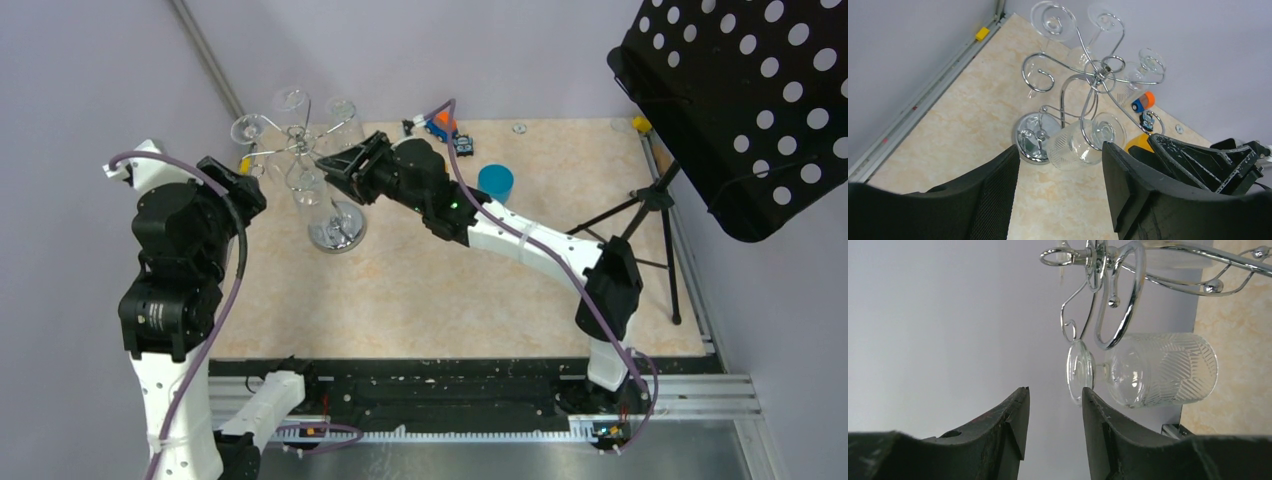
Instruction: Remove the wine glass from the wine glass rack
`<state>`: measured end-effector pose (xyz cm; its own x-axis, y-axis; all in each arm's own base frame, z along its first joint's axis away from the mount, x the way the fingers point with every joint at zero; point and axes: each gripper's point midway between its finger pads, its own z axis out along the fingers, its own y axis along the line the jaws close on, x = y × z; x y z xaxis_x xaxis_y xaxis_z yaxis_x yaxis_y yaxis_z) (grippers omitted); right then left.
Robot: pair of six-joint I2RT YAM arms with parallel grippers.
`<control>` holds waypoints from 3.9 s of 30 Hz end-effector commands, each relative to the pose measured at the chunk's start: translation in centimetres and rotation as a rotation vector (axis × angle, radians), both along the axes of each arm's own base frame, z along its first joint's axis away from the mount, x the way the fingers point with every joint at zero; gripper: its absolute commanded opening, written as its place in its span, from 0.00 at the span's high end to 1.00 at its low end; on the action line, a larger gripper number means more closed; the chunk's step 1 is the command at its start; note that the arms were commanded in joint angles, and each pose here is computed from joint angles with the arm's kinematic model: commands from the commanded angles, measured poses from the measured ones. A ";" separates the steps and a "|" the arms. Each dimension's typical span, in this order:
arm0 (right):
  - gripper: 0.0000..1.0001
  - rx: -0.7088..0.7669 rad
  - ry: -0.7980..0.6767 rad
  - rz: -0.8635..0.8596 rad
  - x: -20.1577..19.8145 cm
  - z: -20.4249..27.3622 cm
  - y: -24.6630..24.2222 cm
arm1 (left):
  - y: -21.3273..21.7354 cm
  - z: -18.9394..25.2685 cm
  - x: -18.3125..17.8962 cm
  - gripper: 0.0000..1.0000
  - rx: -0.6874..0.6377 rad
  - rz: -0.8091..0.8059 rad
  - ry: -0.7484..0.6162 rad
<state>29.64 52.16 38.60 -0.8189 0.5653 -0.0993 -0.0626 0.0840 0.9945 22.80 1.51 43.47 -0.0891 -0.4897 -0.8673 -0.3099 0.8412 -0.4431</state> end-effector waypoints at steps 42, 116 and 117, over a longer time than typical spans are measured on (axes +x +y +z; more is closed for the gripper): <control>1.00 0.010 -0.080 0.015 -0.2 1.9 1.7 | 2.9 2.8 -4.5 0.31 0.072 0.123 -0.101; 1.00 0.200 -0.123 0.178 -3.5 7.1 2.8 | 2.1 2.0 -2.8 0.31 0.049 0.095 -0.080; 1.00 0.202 -0.119 0.184 -3.5 7.1 2.9 | 2.2 2.0 -2.7 0.31 0.050 0.097 -0.081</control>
